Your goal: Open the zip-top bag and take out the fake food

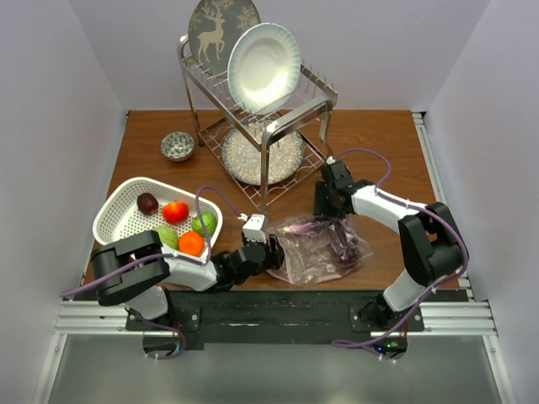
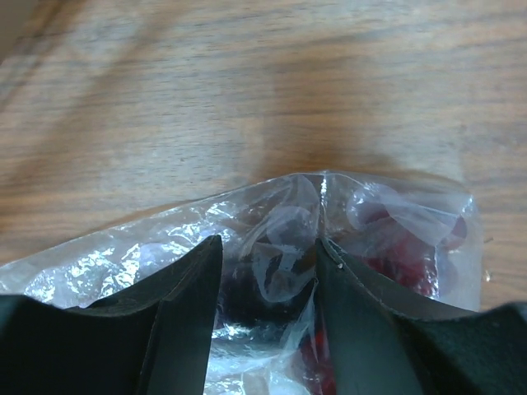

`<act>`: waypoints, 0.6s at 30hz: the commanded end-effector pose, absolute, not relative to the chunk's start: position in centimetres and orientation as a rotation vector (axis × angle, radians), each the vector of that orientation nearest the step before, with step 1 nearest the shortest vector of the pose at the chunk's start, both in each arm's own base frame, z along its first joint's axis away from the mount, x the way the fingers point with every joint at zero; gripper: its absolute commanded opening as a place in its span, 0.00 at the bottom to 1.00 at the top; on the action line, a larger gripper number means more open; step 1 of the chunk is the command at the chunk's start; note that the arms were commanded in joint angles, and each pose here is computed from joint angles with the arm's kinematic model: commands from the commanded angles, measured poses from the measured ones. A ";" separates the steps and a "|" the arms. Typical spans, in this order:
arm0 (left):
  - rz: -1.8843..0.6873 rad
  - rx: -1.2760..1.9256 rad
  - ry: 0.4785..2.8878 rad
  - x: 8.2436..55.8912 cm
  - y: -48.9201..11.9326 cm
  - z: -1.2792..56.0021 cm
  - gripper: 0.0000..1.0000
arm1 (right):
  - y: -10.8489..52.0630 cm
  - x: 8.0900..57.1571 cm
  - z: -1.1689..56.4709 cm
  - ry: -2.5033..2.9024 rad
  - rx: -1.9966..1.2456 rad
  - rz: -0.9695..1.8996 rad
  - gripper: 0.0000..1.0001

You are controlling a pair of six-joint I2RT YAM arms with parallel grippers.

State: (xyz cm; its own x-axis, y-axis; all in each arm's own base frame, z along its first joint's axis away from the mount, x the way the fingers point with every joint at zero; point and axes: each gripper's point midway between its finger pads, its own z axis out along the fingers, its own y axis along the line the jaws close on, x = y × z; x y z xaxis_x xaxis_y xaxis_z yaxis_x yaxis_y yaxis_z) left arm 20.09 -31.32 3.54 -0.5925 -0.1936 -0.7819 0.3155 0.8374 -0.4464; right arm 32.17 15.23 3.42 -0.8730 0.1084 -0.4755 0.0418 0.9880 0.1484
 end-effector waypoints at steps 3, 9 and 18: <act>-0.661 0.083 2.022 21.4 -31.5 4.8 0.71 | 16.9 31.7 4.6 2.570 -0.088 0.307 0.54; -0.636 0.122 1.993 21.8 -31.7 5.5 0.75 | 19.8 30.6 5.4 2.539 -0.284 0.329 0.56; -0.585 0.161 1.980 22.3 -31.5 5.9 0.76 | 22.6 29.3 4.5 2.538 -0.476 0.295 0.57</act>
State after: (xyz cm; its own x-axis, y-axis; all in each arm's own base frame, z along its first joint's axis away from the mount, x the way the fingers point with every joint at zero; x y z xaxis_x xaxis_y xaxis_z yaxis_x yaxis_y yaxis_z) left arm 21.05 -31.09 3.96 -0.5339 -0.1176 -0.8373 0.3559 0.8670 -0.3487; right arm 28.81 21.88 3.83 -0.8159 -0.2461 -0.5231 -0.3483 0.9315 0.1051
